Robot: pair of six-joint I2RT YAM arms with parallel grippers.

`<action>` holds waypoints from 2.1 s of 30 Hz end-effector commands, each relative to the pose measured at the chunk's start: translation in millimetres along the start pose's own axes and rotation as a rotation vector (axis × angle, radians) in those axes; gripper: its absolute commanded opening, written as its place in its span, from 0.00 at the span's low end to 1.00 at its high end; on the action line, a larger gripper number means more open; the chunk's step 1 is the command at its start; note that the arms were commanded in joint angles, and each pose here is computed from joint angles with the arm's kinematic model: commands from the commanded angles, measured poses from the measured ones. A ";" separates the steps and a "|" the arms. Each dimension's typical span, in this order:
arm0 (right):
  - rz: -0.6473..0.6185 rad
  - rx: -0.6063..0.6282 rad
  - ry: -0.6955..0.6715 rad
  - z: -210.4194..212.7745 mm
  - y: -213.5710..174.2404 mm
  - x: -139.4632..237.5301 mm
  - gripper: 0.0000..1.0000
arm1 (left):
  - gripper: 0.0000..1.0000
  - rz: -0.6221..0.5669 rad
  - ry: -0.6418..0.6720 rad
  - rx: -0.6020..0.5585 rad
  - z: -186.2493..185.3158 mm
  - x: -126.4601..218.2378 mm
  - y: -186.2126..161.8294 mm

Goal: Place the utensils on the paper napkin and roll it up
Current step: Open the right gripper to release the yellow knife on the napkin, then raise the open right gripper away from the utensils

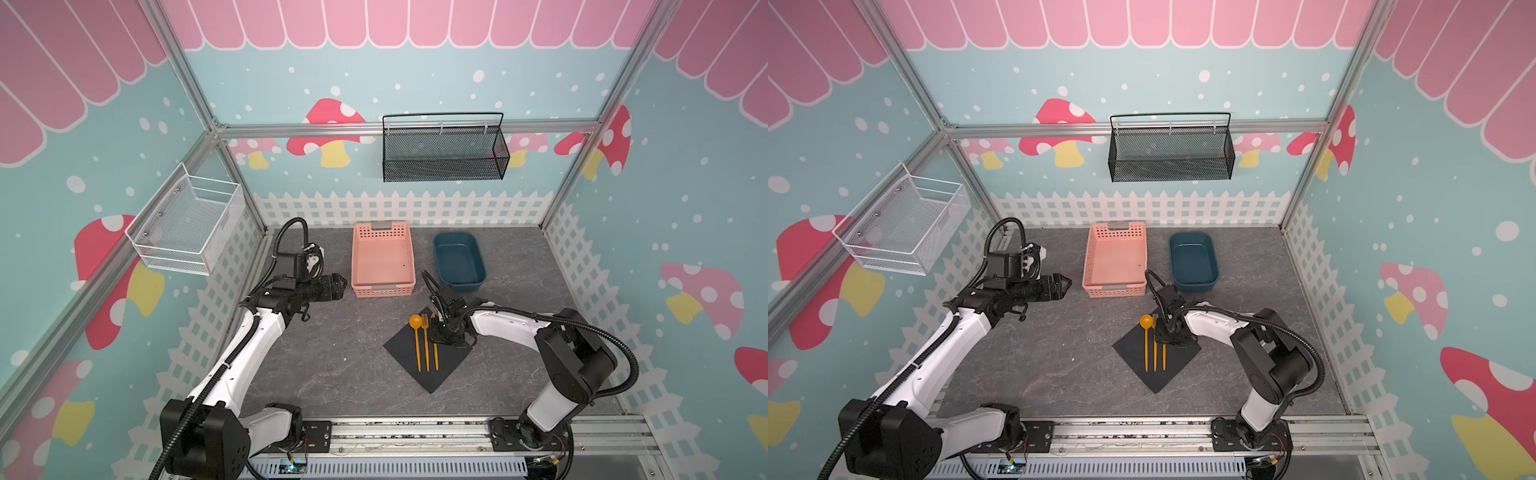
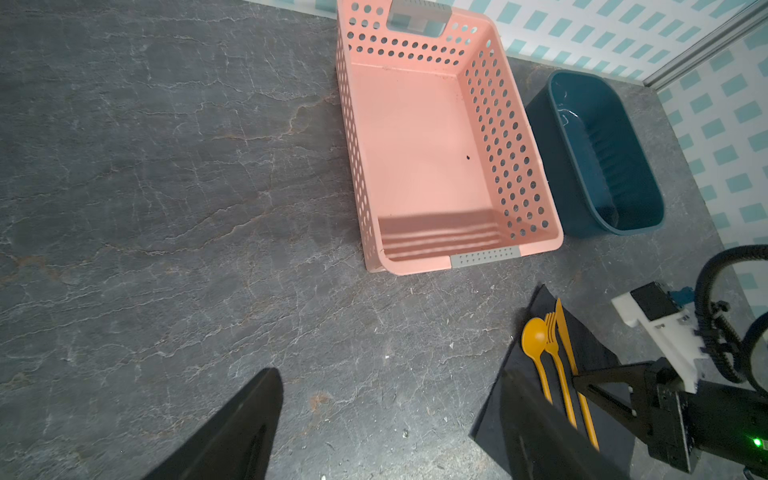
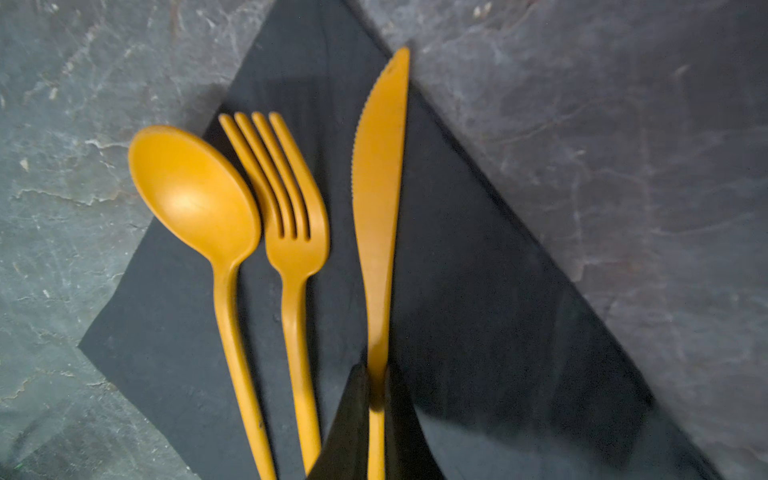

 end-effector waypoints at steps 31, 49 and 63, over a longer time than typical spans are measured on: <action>-0.012 0.003 0.012 6.7 5.3 2.7 0.19 | 0.84 -0.003 0.000 0.005 1.6 -1.6 1.2; -0.039 0.015 0.009 11.7 14.1 19.6 0.43 | 0.84 0.001 -0.008 0.010 0.6 -2.2 0.9; 0.000 0.032 -0.030 9.4 12.1 4.8 0.60 | 0.84 -0.001 -0.004 0.009 1.4 -1.5 0.5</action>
Point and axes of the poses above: each gripper's point midway between its finger pads, its own x axis back along the fingers, its own z axis along the line the jaws close on, y = z × x, the point moved 2 cm from there along x, back along the fingers, and after that the axes turned 11 degrees about x, right-handed, at the moved point
